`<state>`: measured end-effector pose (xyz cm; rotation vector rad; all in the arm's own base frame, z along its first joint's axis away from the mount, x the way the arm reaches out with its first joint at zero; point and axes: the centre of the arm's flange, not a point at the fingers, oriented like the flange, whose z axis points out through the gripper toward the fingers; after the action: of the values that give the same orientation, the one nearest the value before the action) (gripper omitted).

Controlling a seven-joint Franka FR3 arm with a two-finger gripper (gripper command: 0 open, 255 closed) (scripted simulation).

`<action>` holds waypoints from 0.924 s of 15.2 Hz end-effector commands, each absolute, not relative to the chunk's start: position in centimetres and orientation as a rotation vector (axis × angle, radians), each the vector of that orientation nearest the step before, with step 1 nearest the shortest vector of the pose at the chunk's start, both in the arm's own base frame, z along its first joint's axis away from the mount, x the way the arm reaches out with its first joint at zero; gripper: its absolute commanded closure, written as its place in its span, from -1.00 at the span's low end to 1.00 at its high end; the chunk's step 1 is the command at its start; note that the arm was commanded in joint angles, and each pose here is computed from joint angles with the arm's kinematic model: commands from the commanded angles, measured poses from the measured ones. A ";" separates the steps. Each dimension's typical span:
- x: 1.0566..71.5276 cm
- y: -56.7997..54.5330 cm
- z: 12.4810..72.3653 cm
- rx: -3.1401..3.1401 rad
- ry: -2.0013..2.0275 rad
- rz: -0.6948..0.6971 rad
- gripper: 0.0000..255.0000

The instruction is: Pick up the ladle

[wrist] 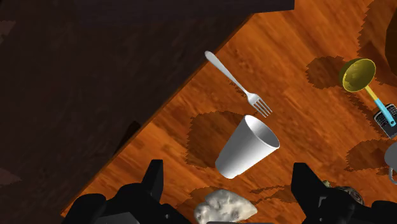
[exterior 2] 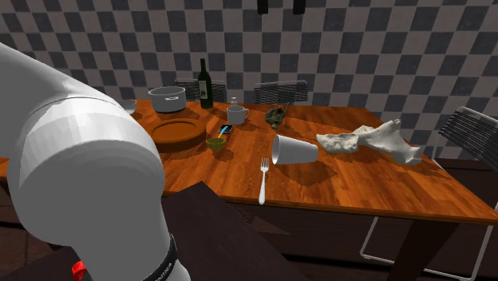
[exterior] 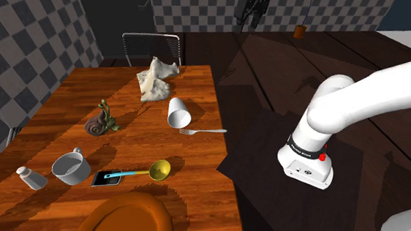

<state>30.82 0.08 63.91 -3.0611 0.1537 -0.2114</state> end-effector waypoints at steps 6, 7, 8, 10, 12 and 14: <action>33.7 3.2 59.1 -3.042 0.030 -0.209 -1.00; 34.3 3.9 58.2 -3.038 0.006 -0.208 -1.00; 34.8 4.5 57.2 -3.033 -0.019 -0.208 -1.00; 35.9 5.9 55.3 -3.023 -0.068 -0.207 -1.00; 36.9 7.3 53.5 -3.013 -0.116 -0.206 -1.00; 37.9 8.8 51.6 -3.002 -0.164 -0.204 -1.00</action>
<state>37.54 7.99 52.63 -3.0081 -0.1401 -0.2019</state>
